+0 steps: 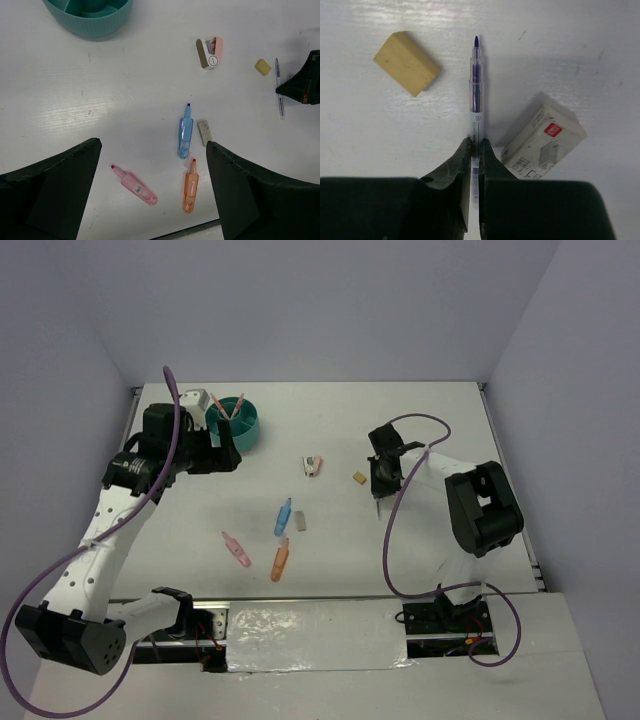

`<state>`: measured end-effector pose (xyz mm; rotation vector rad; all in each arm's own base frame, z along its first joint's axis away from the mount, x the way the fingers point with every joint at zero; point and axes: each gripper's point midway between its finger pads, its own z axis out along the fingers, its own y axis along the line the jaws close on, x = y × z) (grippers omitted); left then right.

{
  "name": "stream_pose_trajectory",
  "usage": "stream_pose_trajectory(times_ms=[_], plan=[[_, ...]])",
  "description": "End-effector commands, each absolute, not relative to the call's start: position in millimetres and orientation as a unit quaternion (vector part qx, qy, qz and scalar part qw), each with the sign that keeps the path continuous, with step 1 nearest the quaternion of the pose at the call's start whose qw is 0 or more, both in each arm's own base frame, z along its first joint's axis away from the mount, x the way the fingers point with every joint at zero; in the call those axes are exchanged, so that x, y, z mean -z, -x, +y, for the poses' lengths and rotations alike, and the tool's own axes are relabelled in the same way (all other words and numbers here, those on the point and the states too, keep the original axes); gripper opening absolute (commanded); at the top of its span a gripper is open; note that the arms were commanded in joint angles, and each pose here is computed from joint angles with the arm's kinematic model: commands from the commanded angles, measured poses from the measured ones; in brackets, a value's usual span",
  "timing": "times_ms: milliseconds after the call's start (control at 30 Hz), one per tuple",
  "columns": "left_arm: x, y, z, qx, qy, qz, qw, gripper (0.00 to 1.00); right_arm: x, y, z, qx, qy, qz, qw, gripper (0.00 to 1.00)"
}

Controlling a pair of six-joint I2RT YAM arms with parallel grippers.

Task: Sort the stationery into containers
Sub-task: Pick up the pen from the center of the board, then close the pen.

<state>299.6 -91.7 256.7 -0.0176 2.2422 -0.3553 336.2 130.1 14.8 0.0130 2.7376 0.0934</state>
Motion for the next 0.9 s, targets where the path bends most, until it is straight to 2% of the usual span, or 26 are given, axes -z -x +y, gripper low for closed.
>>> stream_pose_trajectory(times_ms=[0, 133, 167, 367, 467, 567, 600, 667, 867], plan=[[-273, -304, -95, 0.153, 0.013, 0.89, 0.43, 0.99, -28, -324, 147, -0.087, 0.001, 0.978, 0.192, 0.0], [-246, -300, -115, 0.158, 0.013, 0.914, 0.374, 0.99, -87, -335, 150, -0.105, -0.018, 0.963, 0.248, 0.0], [-236, -297, -122, 0.154, 0.009, 0.92, 0.36, 0.99, -118, -340, 152, -0.118, -0.021, 0.952, 0.28, 0.0], [-164, -276, -177, 0.129, -0.026, 0.957, 0.26, 0.94, -191, -314, 146, -0.143, -0.02, 0.933, 0.331, 0.0], [-146, -267, -197, 0.127, -0.035, 0.959, 0.249, 0.86, -203, -292, 152, -0.171, 0.007, 0.926, 0.337, 0.0], [-126, -259, -204, 0.101, -0.044, 0.965, 0.237, 0.67, -206, -273, 152, -0.189, 0.013, 0.922, 0.338, 0.0], [-115, -255, -207, 0.096, -0.047, 0.968, 0.225, 0.58, -202, -266, 155, -0.199, 0.017, 0.922, 0.333, 0.0], [-106, -252, -208, 0.094, -0.05, 0.97, 0.218, 0.48, -203, -256, 154, -0.209, 0.017, 0.918, 0.336, 0.0], [-70, -235, -210, 0.085, -0.054, 0.98, 0.169, 0.43, -202, -244, 154, -0.217, 0.022, 0.916, 0.337, 0.0]])
